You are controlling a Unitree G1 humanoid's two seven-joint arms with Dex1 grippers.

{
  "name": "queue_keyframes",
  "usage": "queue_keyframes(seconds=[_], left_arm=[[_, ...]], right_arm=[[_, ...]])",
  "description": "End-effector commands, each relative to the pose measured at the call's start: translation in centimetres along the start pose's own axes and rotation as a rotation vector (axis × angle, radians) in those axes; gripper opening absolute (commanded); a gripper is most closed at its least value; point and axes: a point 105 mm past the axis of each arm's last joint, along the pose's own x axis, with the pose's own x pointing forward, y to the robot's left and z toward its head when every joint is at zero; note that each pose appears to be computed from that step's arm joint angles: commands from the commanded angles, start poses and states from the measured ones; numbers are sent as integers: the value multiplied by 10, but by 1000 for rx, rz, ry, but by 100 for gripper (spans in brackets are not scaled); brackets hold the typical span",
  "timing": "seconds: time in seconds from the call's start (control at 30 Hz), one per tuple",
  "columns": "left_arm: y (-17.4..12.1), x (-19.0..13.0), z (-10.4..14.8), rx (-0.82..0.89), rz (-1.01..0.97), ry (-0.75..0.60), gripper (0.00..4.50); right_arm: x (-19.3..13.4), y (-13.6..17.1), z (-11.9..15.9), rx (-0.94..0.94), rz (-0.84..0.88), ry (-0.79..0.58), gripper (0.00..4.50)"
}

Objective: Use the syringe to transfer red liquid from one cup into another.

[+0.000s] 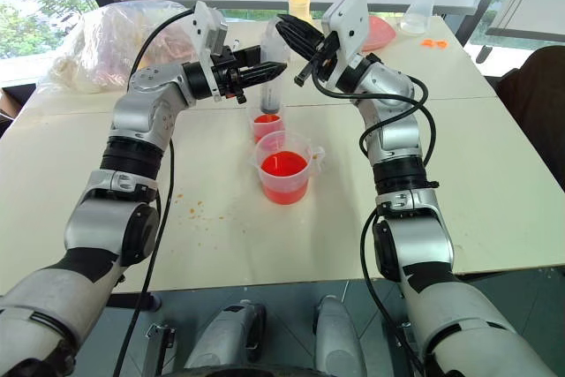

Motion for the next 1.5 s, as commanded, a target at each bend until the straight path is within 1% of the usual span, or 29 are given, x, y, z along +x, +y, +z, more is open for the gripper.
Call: queue_keyframes(seconds=[0.03,0.1,0.13,0.17,0.3,0.37,0.43,0.53,0.57,0.6,0.63,0.67,0.73,0.83,0.87,0.9,0.93,1.03,1.1,1.13,1.23,1.4,1.47,1.5], left_arm=[[-2,-8,52,57,-11,-168,146],[-4,-8,46,64,-18,-142,146],[-3,-9,45,63,-14,-139,146],[-3,-10,45,61,-10,-140,146],[4,-10,54,67,35,-175,146],[12,-11,66,28,87,-191,146],[21,-16,78,-47,135,-158,146],[27,-29,95,-105,187,-78,146],[32,-37,96,-131,235,-6,146],[39,-46,96,-182,296,39,146],[43,-52,96,-221,335,66,146],[49,-60,94,-312,392,86,146],[44,-81,69,-441,431,221,146],[32,-102,39,-545,475,396,146],[28,-112,15,-651,508,481,146],[21,-121,-8,-708,518,564,146],[15,-126,-21,-738,521,612,146],[1,-128,-54,-856,528,622,146],[-14,-130,-83,-938,550,638,146],[-22,-131,-92,-966,548,648,146],[-35,-134,-108,-1017,590,667,146],[-36,-145,-121,-1058,723,684,146],[-36,-148,-123,-1071,761,682,243],[-36,-148,-122,-1076,771,677,271]], right_arm=[[-7,4,3,-16,27,14,155],[-12,-2,10,-34,-6,8,247],[-16,-7,14,-43,-29,2,304],[-20,-11,18,-50,-49,-3,349],[-42,-32,37,-76,-145,-22,349],[-55,-42,47,-96,-176,-16,349],[-67,-41,54,-115,-145,22,349],[-80,-16,55,-114,16,119,349],[-85,-2,54,-96,97,157,349],[-90,12,54,-74,173,189,349],[-93,21,54,-57,220,209,349],[-96,32,54,-44,273,232,349],[-100,55,50,-15,383,274,349],[-103,74,47,26,465,301,349],[-103,85,43,48,510,307,349],[-103,95,39,74,551,309,349],[-104,101,38,90,576,310,349],[-102,115,30,116,624,309,349],[-101,119,25,128,628,306,349],[-100,120,24,136,629,303,349],[-100,125,23,162,635,298,349],[-102,131,21,185,628,301,349],[-103,131,20,187,618,304,356],[-103,132,19,189,614,306,356]])
